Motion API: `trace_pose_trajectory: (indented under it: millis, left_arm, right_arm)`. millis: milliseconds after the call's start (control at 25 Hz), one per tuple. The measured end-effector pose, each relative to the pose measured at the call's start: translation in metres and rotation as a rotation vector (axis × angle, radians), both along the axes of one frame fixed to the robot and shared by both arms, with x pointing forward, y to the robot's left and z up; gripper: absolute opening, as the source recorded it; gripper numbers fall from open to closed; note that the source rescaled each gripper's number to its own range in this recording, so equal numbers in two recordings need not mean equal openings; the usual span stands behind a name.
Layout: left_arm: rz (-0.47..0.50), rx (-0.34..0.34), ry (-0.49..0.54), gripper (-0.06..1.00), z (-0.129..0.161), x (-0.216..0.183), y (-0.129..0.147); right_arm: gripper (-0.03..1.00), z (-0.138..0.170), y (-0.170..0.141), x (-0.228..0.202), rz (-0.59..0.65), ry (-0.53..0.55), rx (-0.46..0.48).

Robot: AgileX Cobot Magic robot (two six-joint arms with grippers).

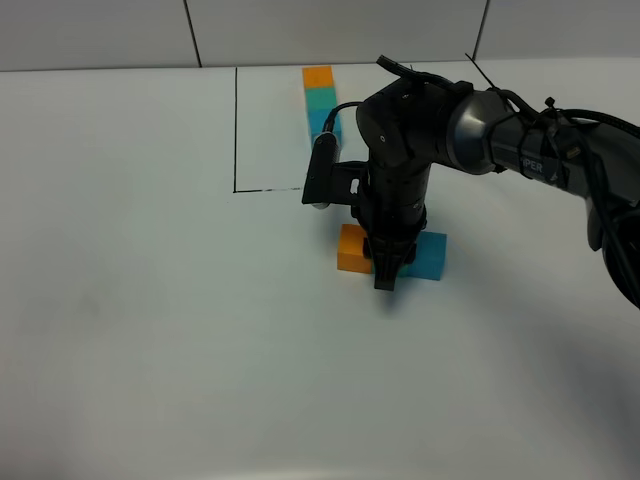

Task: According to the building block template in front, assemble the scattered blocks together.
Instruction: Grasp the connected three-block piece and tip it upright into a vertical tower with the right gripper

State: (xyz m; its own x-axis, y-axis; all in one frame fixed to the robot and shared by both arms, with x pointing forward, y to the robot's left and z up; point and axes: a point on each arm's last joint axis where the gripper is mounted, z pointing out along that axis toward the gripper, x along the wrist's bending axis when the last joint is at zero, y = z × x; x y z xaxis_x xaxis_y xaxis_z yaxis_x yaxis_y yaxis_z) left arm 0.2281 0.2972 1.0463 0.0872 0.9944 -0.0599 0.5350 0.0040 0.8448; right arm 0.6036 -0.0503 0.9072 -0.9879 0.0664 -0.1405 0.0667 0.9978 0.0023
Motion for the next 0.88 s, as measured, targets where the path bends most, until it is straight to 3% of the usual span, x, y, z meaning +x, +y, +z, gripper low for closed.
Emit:
trace_pose_trajectory:
  millis: [120,240,320,440,560,640,880]
  left_arm:
    - [0.000,0.000,0.000,0.74,0.000,0.000,0.000]
    - [0.000,0.000,0.000,0.73,0.000,0.000,0.000]
    - [0.000,0.000,0.000,0.73,0.000,0.000,0.000]
    - [0.000,0.000,0.000,0.73,0.000,0.000,0.000]
    - [0.000,0.000,0.000,0.73,0.000,0.000,0.000]
    - [0.000,0.000,0.000,0.73,0.000,0.000,0.000]
    - [0.000,0.000,0.000,0.73,0.000,0.000,0.000]
  right_arm:
    - [0.02,0.010,0.006,-0.004,-0.048,-0.022,0.032]
    - [0.02,0.036,0.010,-0.006,-0.206,-0.056,0.143]
    - [0.02,0.050,0.013,-0.008,-0.410,-0.045,0.241]
    - [0.02,0.056,0.019,-0.011,-0.809,0.033,0.370]
    - [0.02,0.055,0.019,-0.010,-1.086,0.059,0.410]
    - [0.02,0.053,0.018,-0.009,-1.173,0.062,0.413]
    - [0.02,0.030,0.019,-0.007,-1.275,0.089,0.367]
